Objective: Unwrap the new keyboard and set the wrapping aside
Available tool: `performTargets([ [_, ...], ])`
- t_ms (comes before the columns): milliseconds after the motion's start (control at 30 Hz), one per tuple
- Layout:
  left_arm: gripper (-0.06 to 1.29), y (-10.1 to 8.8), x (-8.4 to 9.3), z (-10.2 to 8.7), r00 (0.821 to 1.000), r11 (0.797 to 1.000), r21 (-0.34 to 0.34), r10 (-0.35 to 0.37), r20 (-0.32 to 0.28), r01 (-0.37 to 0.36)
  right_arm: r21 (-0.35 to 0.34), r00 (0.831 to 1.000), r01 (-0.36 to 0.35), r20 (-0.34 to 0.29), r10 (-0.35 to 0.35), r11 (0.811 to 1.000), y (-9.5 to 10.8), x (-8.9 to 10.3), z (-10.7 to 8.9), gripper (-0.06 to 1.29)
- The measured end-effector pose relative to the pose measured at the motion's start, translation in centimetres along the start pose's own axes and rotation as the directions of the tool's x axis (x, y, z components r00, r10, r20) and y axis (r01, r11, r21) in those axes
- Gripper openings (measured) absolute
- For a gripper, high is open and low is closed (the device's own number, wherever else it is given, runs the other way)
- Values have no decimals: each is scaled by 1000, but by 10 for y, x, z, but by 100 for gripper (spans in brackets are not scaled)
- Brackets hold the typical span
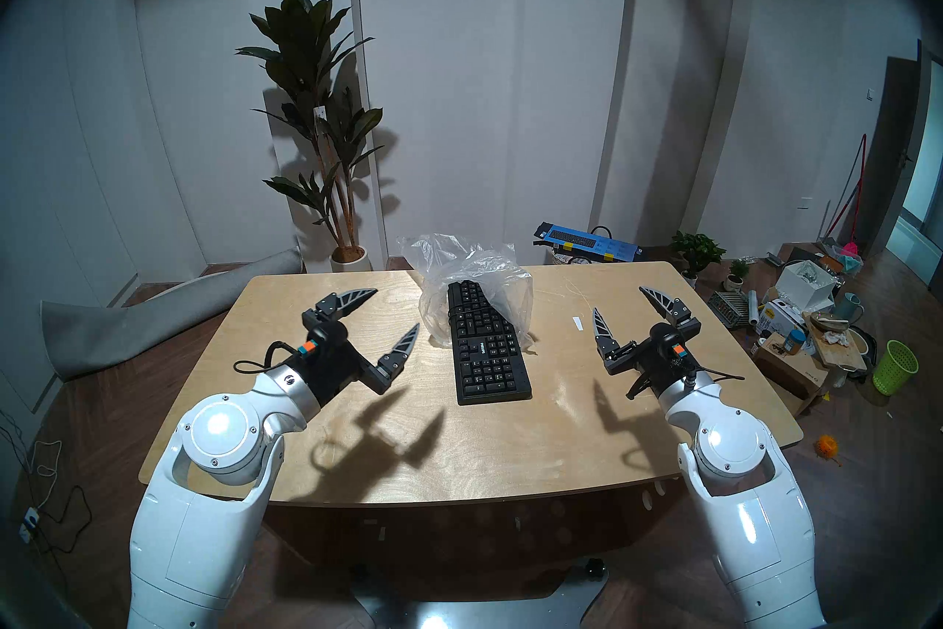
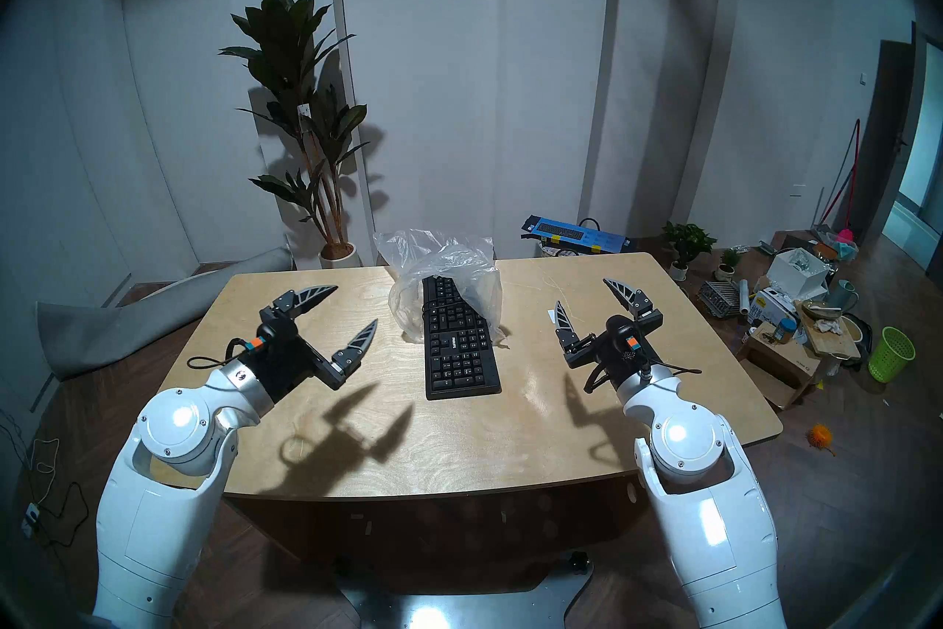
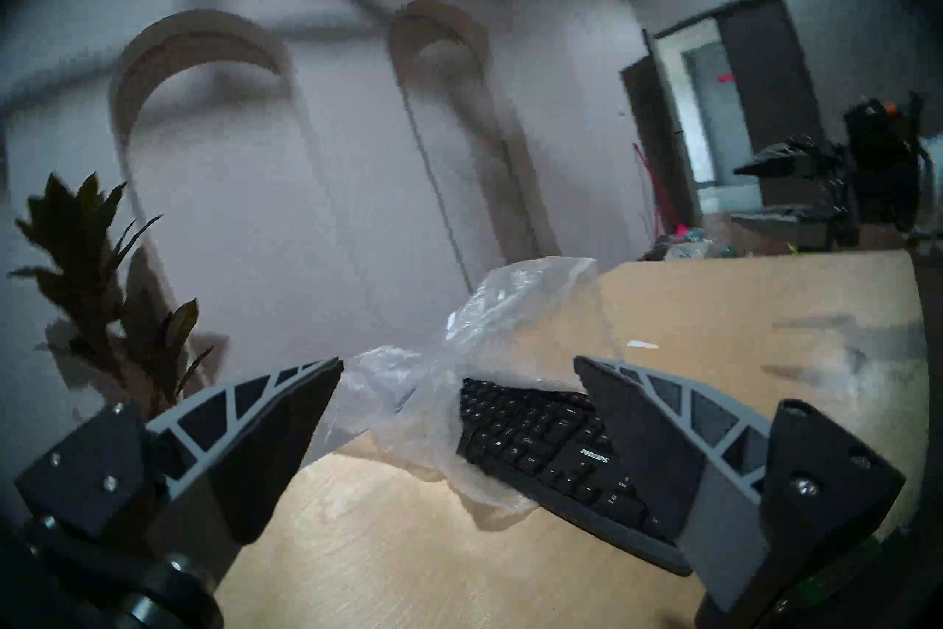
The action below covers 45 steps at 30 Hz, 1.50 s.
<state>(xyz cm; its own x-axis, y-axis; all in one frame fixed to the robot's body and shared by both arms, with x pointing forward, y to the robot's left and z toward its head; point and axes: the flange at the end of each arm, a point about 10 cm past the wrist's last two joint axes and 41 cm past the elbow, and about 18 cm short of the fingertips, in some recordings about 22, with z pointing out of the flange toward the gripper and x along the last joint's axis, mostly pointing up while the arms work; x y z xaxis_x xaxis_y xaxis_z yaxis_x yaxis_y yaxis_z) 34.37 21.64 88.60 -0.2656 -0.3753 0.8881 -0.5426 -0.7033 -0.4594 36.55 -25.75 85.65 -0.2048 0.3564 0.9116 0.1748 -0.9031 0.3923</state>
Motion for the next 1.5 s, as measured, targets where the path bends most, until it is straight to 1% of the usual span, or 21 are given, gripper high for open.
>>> performTargets([
  [100, 123, 8, -7, 9, 995, 994, -49, 100, 7, -99, -7, 1000, -2, -2, 2, 1000, 0, 0, 0, 125],
  [200, 123, 12, -14, 16, 985, 983, -70, 172, 8, -172, -12, 1000, -4, -3, 4, 1000, 1, 0, 0, 125],
  [300, 123, 14, -19, 25, 975, 973, -69, 223, 11, -222, -16, 1000, -6, -4, 6, 1000, 1, 0, 0, 125],
  [367, 123, 16, -19, 31, 970, 968, -62, 244, 7, -243, -18, 1000, -7, -3, 7, 1000, 1, 0, 0, 125],
  [500, 123, 16, -7, 44, 960, 959, -40, 280, -25, -281, -22, 1000, -9, -1, 9, 1000, 1, -1, 0, 125],
  [600, 123, 15, 10, 55, 951, 953, -15, 302, -67, -304, -23, 1000, -10, 0, 10, 1000, 1, -2, 0, 125],
  [633, 123, 16, 19, 59, 946, 950, -5, 312, -88, -314, -24, 1000, -11, 1, 11, 1000, 1, -2, 0, 125],
  [767, 123, 18, 39, 72, 928, 938, 12, 344, -145, -346, -27, 1000, -13, 1, 13, 1000, 1, -3, 0, 125],
  [800, 123, 19, 42, 74, 924, 936, 12, 350, -153, -352, -27, 1000, -13, 1, 13, 1000, 1, -3, 0, 125],
  [867, 123, 22, 48, 81, 912, 927, 9, 371, -174, -375, -29, 1000, -13, 1, 13, 999, 1, -3, 1, 125],
  [900, 123, 24, 48, 84, 908, 923, 4, 378, -179, -384, -30, 1000, -14, 1, 14, 999, 1, -2, 1, 125],
  [933, 123, 25, 47, 87, 905, 920, -2, 385, -180, -391, -31, 1000, -14, 0, 14, 999, 1, -2, 1, 125],
  [1033, 123, 29, 34, 98, 901, 911, -32, 402, -164, -412, -33, 1000, -14, 0, 14, 999, 1, -2, 1, 125],
  [1200, 123, 30, 15, 111, 895, 897, -68, 426, -130, -437, -35, 1000, -16, 0, 16, 999, 1, -3, 1, 125],
  [1300, 123, 30, 4, 118, 891, 889, -87, 441, -111, -450, -37, 1000, -16, 0, 16, 999, 1, -3, 1, 125],
  [1400, 123, 27, -2, 125, 887, 883, -95, 452, -97, -460, -39, 1000, -17, 0, 17, 999, 1, -3, 1, 125],
  [1433, 123, 25, -7, 129, 887, 882, -95, 454, -84, -461, -40, 1000, -17, 0, 17, 999, 1, -3, 1, 125],
  [1500, 123, 21, -10, 132, 887, 882, -93, 456, -73, -461, -40, 1000, -18, 0, 18, 999, 1, -3, 1, 125],
])
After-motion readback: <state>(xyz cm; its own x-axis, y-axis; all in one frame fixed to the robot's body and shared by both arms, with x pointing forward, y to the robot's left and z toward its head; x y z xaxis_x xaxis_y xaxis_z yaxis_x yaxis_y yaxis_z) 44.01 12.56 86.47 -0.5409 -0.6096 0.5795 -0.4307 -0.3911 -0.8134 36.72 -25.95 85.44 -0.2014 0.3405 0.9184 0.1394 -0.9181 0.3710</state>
